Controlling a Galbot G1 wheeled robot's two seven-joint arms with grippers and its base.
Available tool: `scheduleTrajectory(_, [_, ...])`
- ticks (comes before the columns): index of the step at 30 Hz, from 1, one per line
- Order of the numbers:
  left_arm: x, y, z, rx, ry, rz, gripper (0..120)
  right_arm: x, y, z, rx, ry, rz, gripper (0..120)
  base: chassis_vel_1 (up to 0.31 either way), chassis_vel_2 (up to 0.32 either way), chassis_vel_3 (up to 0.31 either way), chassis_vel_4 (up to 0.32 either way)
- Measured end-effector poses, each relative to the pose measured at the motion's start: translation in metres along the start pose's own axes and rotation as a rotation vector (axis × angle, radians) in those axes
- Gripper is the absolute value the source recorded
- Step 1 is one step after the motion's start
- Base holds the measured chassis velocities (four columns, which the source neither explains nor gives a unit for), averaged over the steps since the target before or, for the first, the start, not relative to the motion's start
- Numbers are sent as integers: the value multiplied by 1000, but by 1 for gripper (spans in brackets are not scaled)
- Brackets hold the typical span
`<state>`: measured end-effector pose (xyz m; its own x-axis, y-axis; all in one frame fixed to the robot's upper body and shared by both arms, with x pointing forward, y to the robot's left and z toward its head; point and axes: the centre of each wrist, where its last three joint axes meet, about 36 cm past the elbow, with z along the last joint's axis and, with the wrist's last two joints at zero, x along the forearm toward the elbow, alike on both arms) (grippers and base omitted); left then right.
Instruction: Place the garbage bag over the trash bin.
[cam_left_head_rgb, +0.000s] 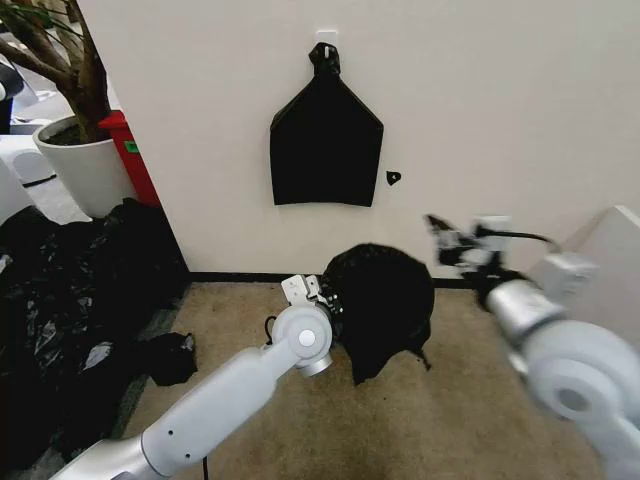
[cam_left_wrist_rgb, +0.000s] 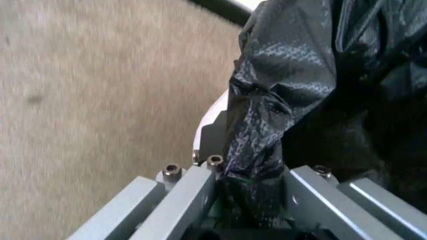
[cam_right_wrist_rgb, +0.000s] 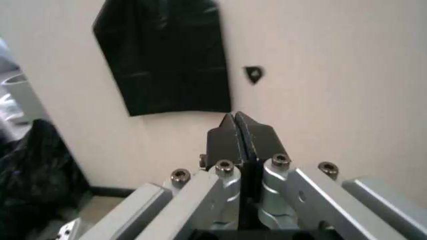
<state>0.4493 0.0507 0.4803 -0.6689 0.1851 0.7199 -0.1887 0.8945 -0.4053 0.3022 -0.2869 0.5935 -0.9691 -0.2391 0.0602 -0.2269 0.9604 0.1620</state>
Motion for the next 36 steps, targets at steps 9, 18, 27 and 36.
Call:
scheduleTrajectory(9, [-15,-4,12,-8,132,-59,0,39,-7,35,31,-117,131,19,0,0,0,0])
scheduleTrajectory(18, [-29,2,25,-58,135,-103,0,43,-2,47,65,-166,176,52,0,0,0,0])
scheduleTrajectory(27, [-40,9,44,-96,102,-108,0,45,5,53,49,-128,172,88,0,0,0,0])
scheduleTrajectory(36, [-35,12,50,-119,85,-112,26,49,2,53,46,-109,202,100,0,0,0,0])
